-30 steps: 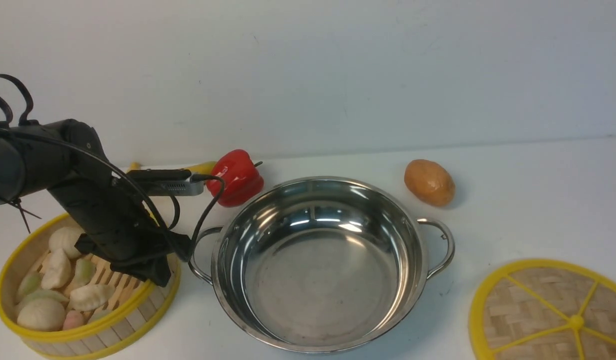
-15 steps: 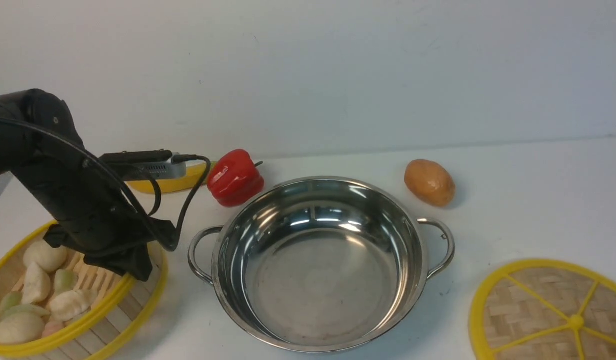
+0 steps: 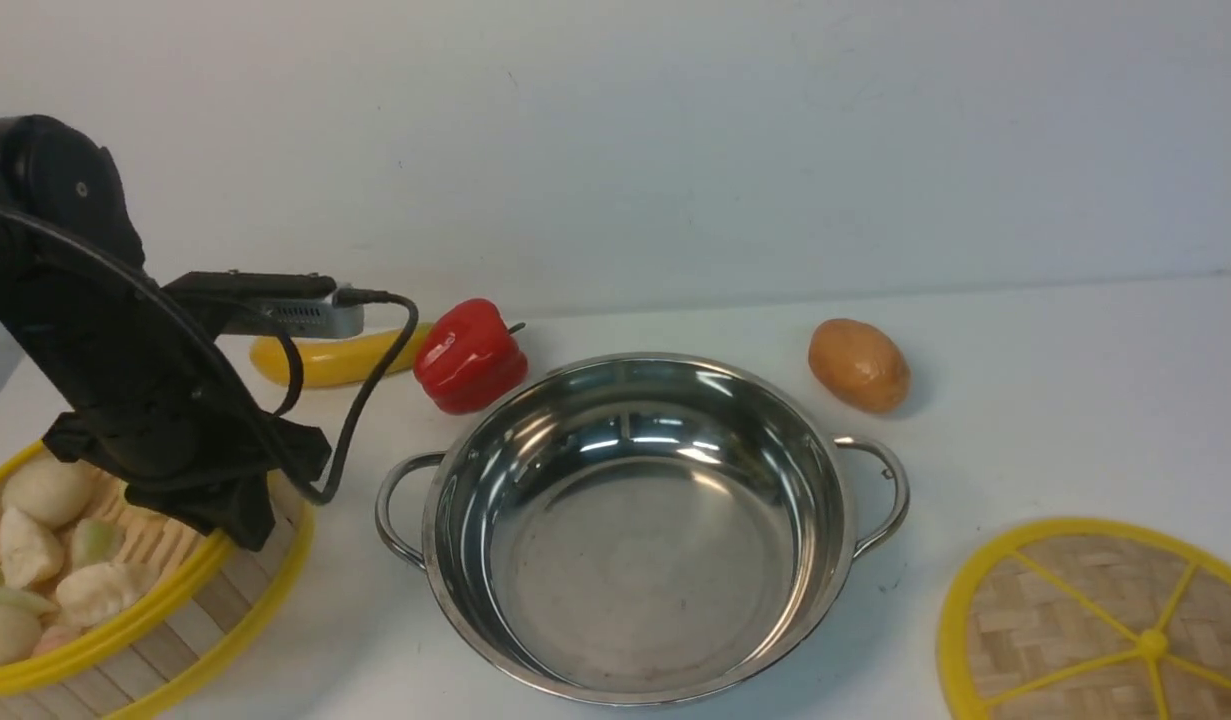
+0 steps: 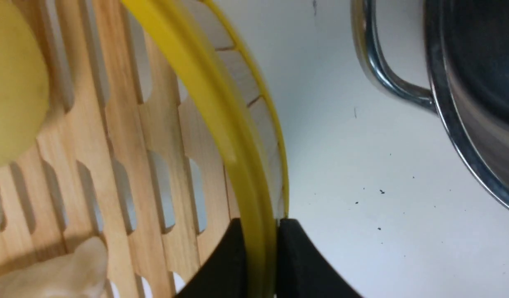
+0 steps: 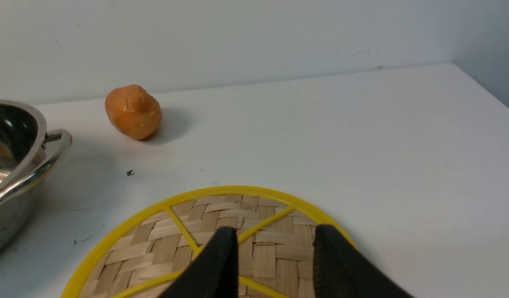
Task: Place the steamer in the pot on the white table, and put the lid on the steamer.
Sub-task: 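Place the bamboo steamer basket with dumplings into the steel pot with the left gripper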
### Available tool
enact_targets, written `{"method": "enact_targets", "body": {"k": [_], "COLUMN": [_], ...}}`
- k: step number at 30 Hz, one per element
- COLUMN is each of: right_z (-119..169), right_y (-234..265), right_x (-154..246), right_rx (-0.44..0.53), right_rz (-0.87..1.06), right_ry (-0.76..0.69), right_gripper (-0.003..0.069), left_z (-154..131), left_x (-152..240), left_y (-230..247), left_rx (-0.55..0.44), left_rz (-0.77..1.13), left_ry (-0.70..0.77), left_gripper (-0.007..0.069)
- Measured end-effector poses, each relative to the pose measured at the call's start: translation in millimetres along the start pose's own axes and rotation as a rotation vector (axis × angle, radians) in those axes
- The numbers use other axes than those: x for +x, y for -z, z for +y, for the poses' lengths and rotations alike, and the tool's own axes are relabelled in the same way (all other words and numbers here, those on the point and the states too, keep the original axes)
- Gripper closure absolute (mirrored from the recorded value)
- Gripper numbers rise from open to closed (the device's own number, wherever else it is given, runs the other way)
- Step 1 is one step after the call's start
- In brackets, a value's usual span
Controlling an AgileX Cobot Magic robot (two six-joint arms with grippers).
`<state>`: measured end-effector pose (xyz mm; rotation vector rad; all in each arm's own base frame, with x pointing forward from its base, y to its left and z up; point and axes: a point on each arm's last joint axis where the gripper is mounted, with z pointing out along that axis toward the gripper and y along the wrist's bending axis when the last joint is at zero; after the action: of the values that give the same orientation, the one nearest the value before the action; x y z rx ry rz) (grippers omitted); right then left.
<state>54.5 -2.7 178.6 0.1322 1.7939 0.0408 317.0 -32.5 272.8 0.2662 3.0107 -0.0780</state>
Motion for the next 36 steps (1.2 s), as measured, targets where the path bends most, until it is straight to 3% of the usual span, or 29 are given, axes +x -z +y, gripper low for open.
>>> {"method": "enact_targets", "body": {"k": [15,36], "right_z": [0,0], "right_y": [0,0], "right_x": [0,0], "right_rx": [0.000,0.000], "right_rz": [0.000,0.000], "right_ry": [0.000,0.000], "right_gripper": [0.0418,0.0418], "left_z": [-100,-206], "left_x": [-24,-2], "left_y": [69,33], "left_rx": [-0.033,0.010], "left_rz": [-0.241,-0.140], "left_ry": [-0.261,-0.553], "left_gripper": [0.0562,0.0562]}}
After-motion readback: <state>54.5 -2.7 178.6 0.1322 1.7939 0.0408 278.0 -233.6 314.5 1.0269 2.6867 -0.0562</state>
